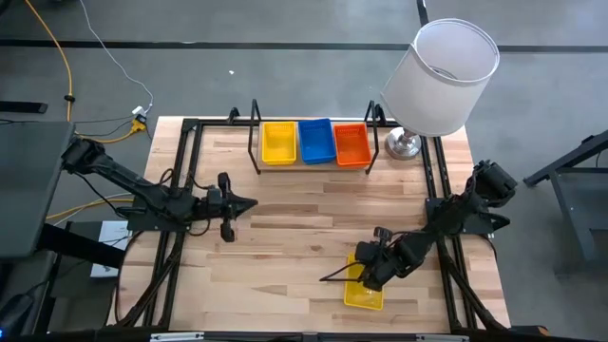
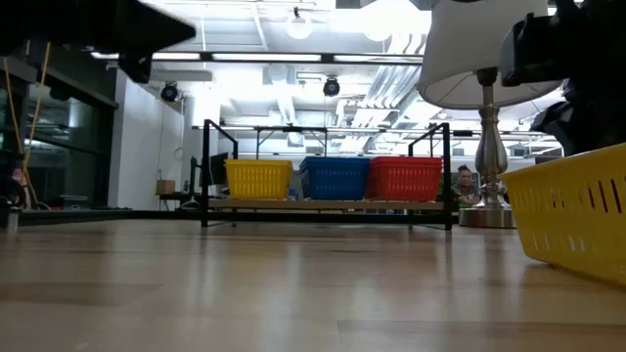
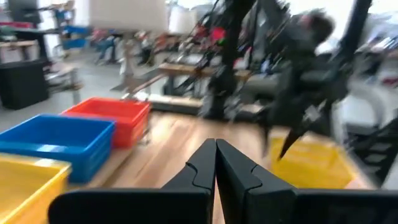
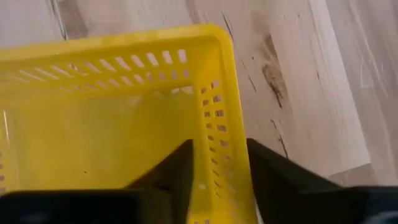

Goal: Stack baskets on shelf by color
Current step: Stack the yellow bin on top of the other yellow bins on the shelf

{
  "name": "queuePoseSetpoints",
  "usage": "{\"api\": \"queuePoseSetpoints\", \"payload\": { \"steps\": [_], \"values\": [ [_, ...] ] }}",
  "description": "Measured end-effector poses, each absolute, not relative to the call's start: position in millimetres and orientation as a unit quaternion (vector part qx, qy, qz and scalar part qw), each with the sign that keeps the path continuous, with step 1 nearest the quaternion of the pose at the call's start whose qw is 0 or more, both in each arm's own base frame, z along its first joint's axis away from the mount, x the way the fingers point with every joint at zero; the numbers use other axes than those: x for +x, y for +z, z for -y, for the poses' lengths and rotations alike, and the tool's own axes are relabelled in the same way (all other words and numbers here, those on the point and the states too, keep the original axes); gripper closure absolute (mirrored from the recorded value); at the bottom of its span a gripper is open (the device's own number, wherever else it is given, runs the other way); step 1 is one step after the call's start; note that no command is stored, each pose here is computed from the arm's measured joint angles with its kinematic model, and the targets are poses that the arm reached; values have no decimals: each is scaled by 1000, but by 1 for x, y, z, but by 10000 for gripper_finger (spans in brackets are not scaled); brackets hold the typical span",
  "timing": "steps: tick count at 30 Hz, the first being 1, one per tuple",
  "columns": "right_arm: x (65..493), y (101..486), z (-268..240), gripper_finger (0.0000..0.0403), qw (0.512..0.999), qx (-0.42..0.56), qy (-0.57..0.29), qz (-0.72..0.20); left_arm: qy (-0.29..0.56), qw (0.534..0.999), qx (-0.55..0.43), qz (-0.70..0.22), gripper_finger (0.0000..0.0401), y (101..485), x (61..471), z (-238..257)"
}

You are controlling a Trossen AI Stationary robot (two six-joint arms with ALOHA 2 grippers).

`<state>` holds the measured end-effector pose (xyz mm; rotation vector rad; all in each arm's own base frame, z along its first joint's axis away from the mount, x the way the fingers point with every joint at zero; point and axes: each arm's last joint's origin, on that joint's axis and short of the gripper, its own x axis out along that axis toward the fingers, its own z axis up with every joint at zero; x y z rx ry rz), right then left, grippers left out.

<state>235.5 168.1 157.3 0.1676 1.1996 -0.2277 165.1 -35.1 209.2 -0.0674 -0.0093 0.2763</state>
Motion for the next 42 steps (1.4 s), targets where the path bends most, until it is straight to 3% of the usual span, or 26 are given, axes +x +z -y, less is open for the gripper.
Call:
{"api": "queuePoseSetpoints", "payload": {
  "steps": [3, 5, 13, 21, 28, 34, 42],
  "values": [
    [239, 157, -164, 353, 816, 73, -107, -563, 168, 985, -23, -17, 401, 208, 157, 31],
    [244, 158, -158, 388, 821, 69, -106, -556, 176, 984, -25, -21, 401, 210, 150, 29],
    [299, 188, -116, 398, 871, 4, -75, -485, 171, 984, -42, -31, 401, 213, 132, 23],
    [361, 295, -56, 402, 920, -168, -63, -350, 195, 977, -34, -74, 401, 203, 129, 21],
    [389, 370, 7, 402, 919, -276, -115, -259, 189, 979, -14, -82, 401, 202, 129, 21],
    [422, 380, 52, 403, 891, -298, -137, -313, 158, 983, 0, -92, 401, 201, 130, 23],
    [459, 364, 102, 403, 880, -298, -72, -363, 158, 983, 0, -92, 401, 201, 131, 23]
  ]
}}
